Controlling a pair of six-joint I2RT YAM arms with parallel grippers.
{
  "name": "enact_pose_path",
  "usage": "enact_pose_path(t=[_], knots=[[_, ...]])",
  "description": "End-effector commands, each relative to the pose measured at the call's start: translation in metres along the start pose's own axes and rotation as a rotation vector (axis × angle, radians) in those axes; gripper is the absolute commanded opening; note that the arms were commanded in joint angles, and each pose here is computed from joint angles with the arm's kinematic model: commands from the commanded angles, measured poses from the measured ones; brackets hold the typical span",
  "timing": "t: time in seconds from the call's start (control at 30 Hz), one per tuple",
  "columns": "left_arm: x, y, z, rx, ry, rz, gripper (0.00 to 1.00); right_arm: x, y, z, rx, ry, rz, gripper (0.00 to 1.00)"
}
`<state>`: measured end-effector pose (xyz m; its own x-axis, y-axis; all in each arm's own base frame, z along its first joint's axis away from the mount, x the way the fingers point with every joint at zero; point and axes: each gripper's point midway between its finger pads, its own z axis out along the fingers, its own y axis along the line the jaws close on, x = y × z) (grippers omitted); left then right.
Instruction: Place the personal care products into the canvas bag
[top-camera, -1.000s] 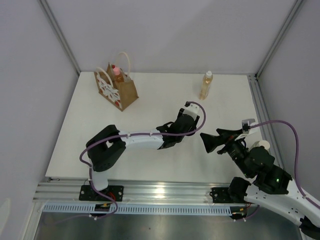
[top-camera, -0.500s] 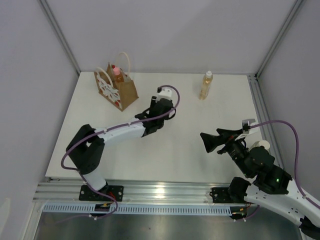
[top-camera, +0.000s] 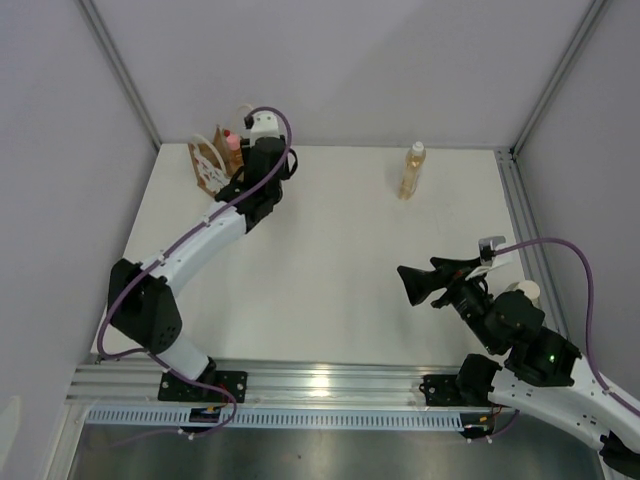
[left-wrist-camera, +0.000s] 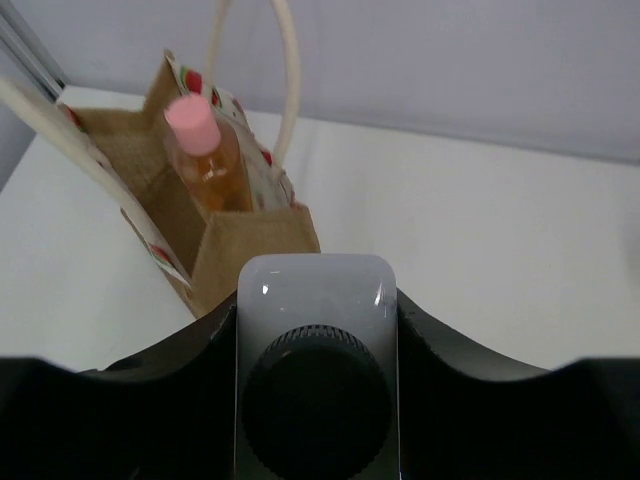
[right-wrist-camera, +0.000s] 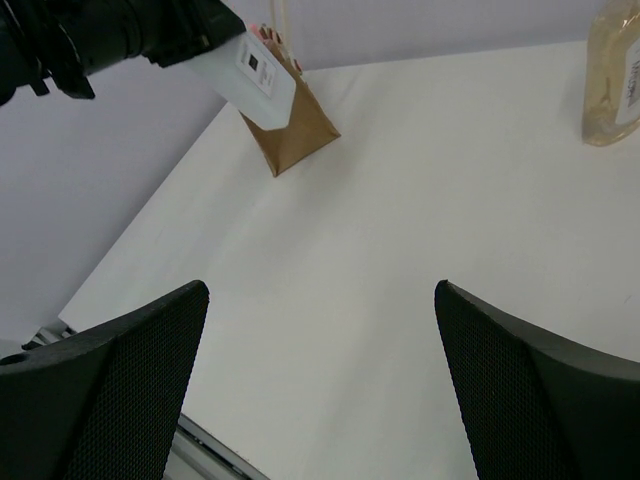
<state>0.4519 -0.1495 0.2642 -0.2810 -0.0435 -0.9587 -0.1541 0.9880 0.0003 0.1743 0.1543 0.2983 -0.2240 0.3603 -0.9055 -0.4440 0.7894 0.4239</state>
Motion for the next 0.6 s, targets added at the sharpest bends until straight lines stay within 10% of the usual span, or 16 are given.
enact_pose_path(t=[0.0, 0.57], knots=[[-0.128, 0.024, -0.026, -0.011, -0.293, -0.178, 0.00, -0.005, 0.006, 0.002, -0.014, -0.015, 0.017, 0.99], [-0.195, 0.112, 0.030, -0.248, -0.470, -0.254, 0.00, -0.005, 0.014, -0.001, -0.062, -0.002, 0.030, 0.99]])
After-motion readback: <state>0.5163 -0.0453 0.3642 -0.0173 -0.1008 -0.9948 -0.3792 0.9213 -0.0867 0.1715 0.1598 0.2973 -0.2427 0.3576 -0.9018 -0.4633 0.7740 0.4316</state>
